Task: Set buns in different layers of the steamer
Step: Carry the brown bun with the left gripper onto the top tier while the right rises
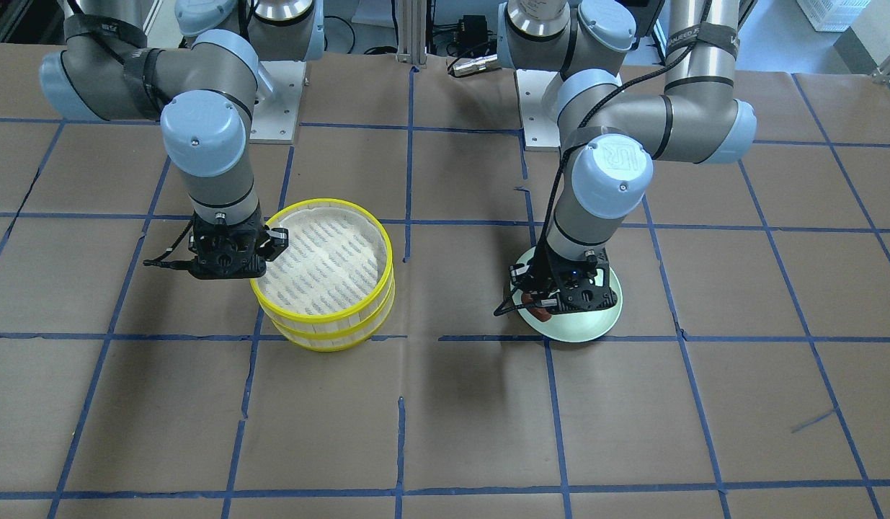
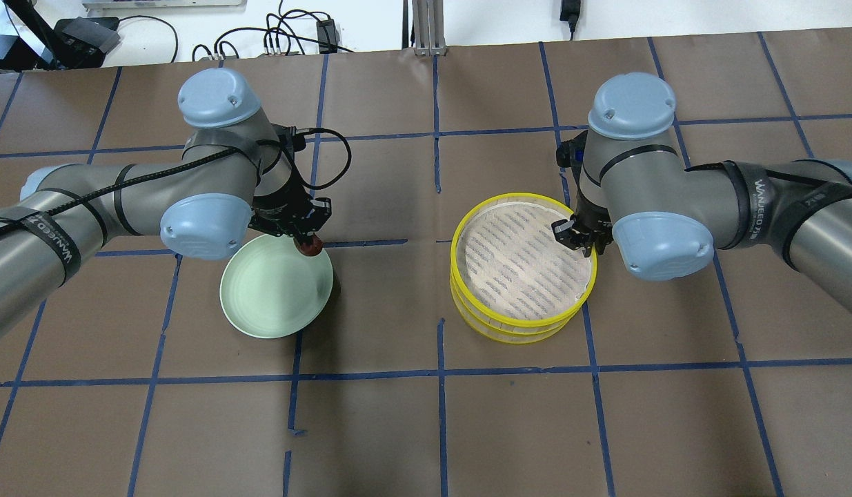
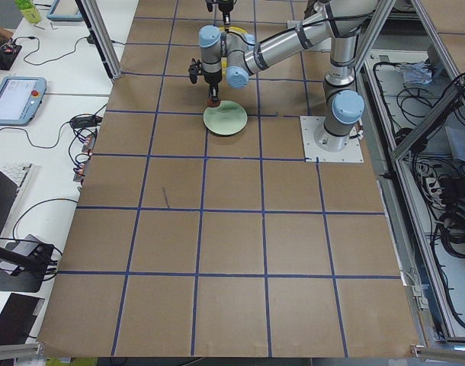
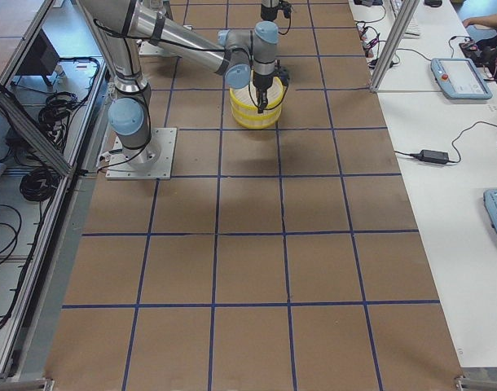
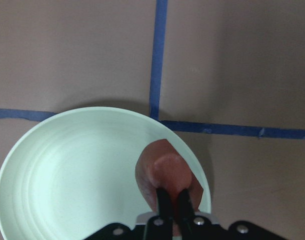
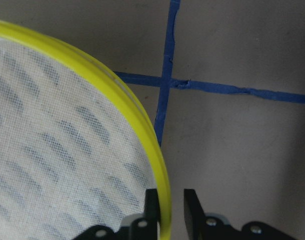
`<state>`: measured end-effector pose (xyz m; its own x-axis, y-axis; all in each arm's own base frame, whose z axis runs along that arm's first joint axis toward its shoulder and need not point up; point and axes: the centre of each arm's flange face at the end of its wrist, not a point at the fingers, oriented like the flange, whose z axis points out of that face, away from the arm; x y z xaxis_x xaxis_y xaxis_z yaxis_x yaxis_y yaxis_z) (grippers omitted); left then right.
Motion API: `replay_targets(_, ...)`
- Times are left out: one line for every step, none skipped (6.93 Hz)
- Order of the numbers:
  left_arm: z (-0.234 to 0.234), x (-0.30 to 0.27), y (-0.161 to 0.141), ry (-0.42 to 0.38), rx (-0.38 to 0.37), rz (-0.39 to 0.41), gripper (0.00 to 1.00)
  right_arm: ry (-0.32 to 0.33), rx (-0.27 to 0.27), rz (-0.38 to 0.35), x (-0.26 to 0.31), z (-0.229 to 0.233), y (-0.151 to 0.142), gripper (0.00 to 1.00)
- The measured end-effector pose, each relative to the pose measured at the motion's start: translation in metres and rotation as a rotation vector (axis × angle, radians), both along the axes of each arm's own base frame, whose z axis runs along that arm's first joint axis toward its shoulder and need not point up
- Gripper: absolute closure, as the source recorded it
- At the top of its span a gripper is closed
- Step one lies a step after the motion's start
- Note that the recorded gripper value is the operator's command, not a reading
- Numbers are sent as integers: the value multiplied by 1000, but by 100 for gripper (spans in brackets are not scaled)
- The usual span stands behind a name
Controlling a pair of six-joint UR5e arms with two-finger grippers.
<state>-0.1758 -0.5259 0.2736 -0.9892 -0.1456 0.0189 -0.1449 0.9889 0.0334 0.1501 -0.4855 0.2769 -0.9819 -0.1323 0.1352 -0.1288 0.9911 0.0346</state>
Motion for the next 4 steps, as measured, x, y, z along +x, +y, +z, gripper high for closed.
replay_targets(19, -38, 3, 25, -22, 68, 90, -7, -16, -3, -3, 13, -8, 0)
replay_targets(41, -81, 8, 60, -52, 141, 90, -39, -30, -9, -3, 39, -20, 0)
replay_targets(63, -120, 14, 117, -71, 211, 90, -71, -29, -21, -4, 74, -34, 1)
replay_targets(80, -151, 20, 194, -72, 285, 90, -97, -14, -37, -8, 123, -46, 1)
